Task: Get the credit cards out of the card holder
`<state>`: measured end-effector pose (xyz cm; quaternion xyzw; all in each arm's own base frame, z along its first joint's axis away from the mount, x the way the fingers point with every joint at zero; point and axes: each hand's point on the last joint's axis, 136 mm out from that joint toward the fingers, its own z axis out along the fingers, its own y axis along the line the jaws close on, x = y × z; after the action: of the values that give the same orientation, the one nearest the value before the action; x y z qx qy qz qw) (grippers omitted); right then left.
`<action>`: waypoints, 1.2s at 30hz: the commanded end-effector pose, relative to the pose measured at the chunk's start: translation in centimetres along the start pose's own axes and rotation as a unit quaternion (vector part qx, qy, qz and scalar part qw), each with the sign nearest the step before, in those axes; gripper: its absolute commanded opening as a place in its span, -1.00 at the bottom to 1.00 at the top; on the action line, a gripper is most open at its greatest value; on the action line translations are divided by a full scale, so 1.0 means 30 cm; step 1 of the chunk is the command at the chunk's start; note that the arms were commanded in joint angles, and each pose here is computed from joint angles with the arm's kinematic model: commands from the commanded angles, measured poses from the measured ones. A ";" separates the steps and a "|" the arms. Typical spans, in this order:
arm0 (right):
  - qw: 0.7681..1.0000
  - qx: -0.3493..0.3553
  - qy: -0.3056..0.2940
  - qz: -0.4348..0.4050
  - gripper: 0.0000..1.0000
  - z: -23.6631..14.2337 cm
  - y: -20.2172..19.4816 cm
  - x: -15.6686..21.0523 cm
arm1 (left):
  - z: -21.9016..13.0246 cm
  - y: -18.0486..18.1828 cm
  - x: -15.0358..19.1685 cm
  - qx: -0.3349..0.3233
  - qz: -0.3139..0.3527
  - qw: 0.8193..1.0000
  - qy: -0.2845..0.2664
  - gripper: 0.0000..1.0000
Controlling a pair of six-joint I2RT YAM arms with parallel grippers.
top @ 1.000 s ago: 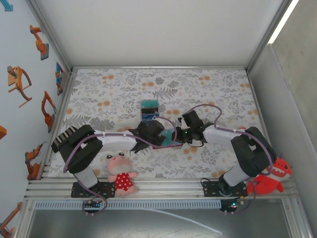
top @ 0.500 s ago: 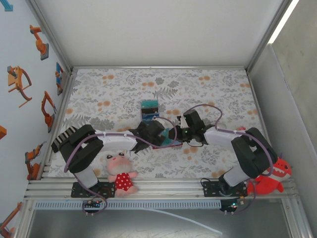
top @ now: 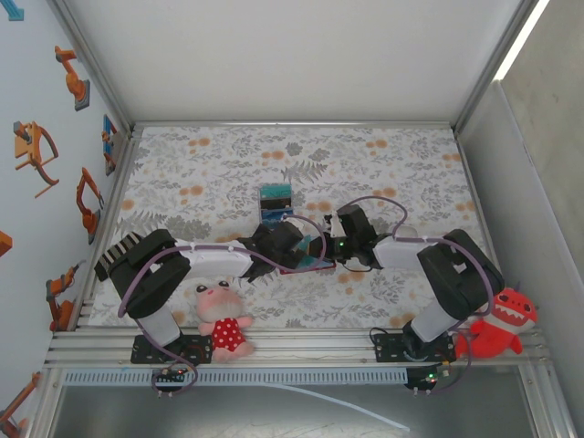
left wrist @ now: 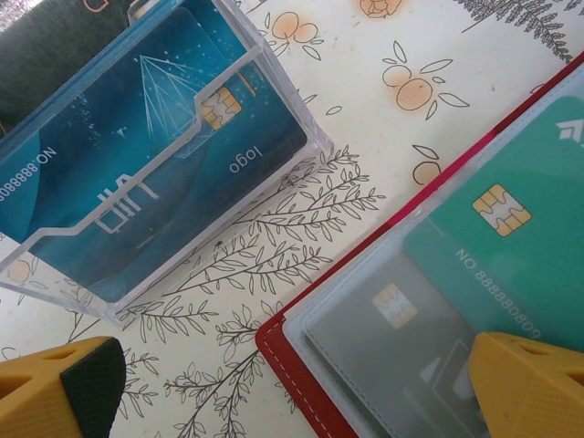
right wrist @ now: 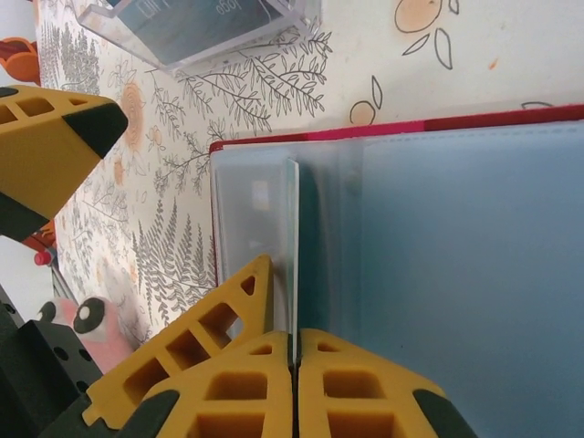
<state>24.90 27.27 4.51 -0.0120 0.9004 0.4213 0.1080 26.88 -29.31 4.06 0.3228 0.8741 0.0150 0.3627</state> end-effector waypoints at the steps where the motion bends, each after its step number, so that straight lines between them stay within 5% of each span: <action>1: 0.999 0.035 -0.014 -0.018 -0.93 -0.040 -0.016 -0.012 | -0.021 0.009 -0.010 -0.001 -0.006 1.000 -0.007 0.94; 10: 0.992 0.098 -0.041 -0.070 -0.97 -0.154 -0.006 -0.040 | -0.082 0.041 -0.066 -0.008 -0.014 0.999 -0.030 0.94; 22: 0.971 0.019 -0.102 -0.216 -0.99 -0.312 0.224 -0.077 | -0.300 0.190 -0.246 -0.035 -0.071 0.988 -0.130 0.94; 31: 0.935 -0.074 -0.097 -0.333 -0.98 -0.375 0.416 -0.050 | -0.483 0.263 -0.343 0.108 -0.132 0.964 -0.206 0.94; 36: 0.917 -0.108 -0.067 -0.378 -0.98 -0.380 0.485 -0.031 | -0.567 0.244 -0.358 0.161 -0.090 0.956 -0.226 0.94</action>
<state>23.20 26.79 20.98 -0.2760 0.8026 0.4233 0.3170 27.72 -24.87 25.34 0.2275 0.7987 -0.1945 0.5220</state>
